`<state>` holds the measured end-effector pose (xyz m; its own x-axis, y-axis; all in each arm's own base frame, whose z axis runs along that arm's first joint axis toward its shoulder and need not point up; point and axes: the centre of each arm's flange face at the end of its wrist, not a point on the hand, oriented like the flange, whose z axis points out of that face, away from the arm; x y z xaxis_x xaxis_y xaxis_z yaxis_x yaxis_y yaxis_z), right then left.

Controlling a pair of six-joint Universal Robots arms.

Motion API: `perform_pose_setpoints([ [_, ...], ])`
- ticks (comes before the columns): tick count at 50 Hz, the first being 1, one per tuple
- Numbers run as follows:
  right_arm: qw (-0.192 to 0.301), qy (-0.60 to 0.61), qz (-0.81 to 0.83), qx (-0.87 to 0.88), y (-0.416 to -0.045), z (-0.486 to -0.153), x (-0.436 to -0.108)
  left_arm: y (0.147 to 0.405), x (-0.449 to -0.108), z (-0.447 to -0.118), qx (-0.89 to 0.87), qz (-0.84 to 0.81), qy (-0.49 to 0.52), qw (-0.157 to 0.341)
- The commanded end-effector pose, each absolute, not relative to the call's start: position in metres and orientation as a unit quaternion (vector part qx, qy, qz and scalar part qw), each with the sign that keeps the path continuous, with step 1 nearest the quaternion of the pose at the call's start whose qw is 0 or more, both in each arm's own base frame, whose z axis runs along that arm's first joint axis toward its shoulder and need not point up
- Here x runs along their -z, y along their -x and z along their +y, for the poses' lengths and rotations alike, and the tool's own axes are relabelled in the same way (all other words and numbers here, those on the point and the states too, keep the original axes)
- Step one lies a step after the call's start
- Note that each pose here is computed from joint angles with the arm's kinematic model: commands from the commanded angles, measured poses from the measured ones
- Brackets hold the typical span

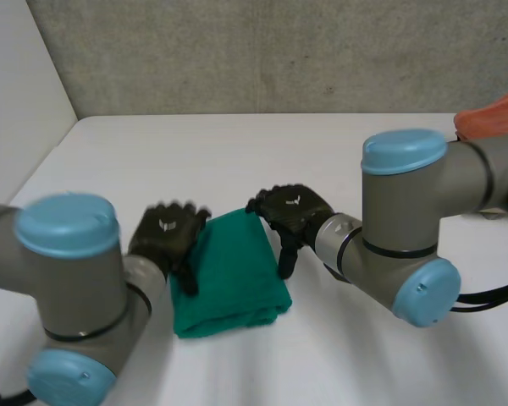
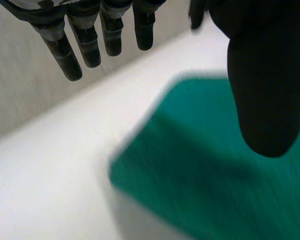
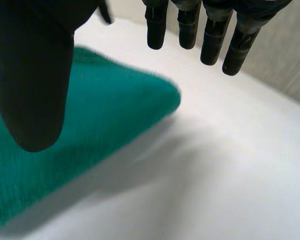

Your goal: Fold the laundry.

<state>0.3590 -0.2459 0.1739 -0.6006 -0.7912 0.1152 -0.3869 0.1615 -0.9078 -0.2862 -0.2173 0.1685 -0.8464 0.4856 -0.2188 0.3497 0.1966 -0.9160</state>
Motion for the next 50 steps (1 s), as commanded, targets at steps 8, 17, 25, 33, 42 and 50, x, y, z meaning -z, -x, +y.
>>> perform_pose_setpoints([
  [8,0.177,0.460,0.665,0.562,-0.340,-0.176,-0.173,0.301,-0.277,-0.209,-0.612,-0.675,0.349,0.218],
  [17,0.159,0.508,0.622,0.574,-0.353,-0.145,-0.127,0.306,-0.284,-0.201,-0.592,-0.668,0.374,0.253],
  [25,0.153,0.502,0.615,0.589,-0.367,-0.156,-0.105,0.308,-0.289,-0.202,-0.598,-0.661,0.373,0.256],
  [33,0.155,0.500,0.608,0.597,-0.379,-0.165,-0.100,0.307,-0.288,-0.204,-0.597,-0.665,0.369,0.256],
  [42,0.157,0.492,0.599,0.612,-0.393,-0.179,-0.102,0.307,-0.287,-0.204,-0.596,-0.666,0.368,0.258],
  [50,0.164,0.487,0.586,0.627,-0.404,-0.188,-0.109,0.307,-0.287,-0.205,-0.595,-0.667,0.366,0.258],
])
